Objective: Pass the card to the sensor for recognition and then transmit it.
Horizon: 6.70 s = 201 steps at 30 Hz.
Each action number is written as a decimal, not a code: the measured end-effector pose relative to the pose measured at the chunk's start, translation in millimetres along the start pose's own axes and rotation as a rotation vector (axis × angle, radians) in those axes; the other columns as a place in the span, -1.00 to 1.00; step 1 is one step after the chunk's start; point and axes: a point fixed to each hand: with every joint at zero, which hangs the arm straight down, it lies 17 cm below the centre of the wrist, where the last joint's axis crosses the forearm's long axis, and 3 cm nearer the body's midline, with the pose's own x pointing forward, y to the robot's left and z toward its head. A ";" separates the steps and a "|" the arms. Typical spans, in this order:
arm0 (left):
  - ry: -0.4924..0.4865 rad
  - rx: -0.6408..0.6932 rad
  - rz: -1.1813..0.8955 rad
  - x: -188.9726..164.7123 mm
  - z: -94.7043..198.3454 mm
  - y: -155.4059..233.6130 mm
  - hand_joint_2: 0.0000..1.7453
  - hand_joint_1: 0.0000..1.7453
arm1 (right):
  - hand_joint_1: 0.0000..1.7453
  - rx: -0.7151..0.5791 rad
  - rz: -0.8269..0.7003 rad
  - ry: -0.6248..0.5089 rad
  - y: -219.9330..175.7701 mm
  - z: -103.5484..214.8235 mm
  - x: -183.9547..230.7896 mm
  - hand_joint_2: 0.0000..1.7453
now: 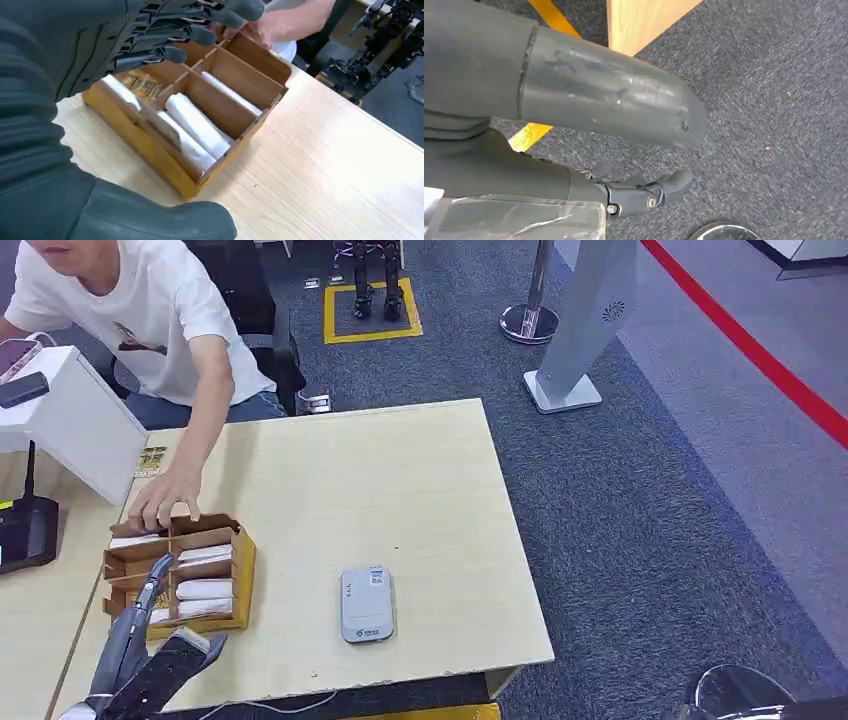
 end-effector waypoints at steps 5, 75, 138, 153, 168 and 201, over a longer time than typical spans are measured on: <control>-0.001 0.000 0.000 0.2 -0.2 0.1 1.00 -1.00 | -1.00 -0.002 0.002 -0.003 -1.5 -0.2 0.8 -1.00; 0.334 -0.215 -0.622 -109.3 -6.6 126.6 1.00 -1.00 | -1.00 0.072 0.050 0.005 29.5 -7.7 8.7 -1.00; 0.363 -0.362 -0.595 -134.4 -4.5 77.4 1.00 -1.00 | -1.00 0.139 0.063 0.018 63.4 -5.4 9.2 -1.00; 0.365 -0.360 -0.596 -134.8 -3.9 81.1 1.00 -1.00 | -1.00 0.146 0.061 0.010 68.4 -7.0 13.4 -1.00; 0.363 -0.364 -0.596 -134.4 -1.4 81.1 1.00 -1.00 | -1.00 0.154 0.054 -0.001 72.5 -8.1 17.5 -1.00; 0.370 -0.299 -0.650 -120.8 4.7 122.2 1.00 -1.00 | -1.00 0.153 0.064 -0.007 74.2 -6.4 16.7 -1.00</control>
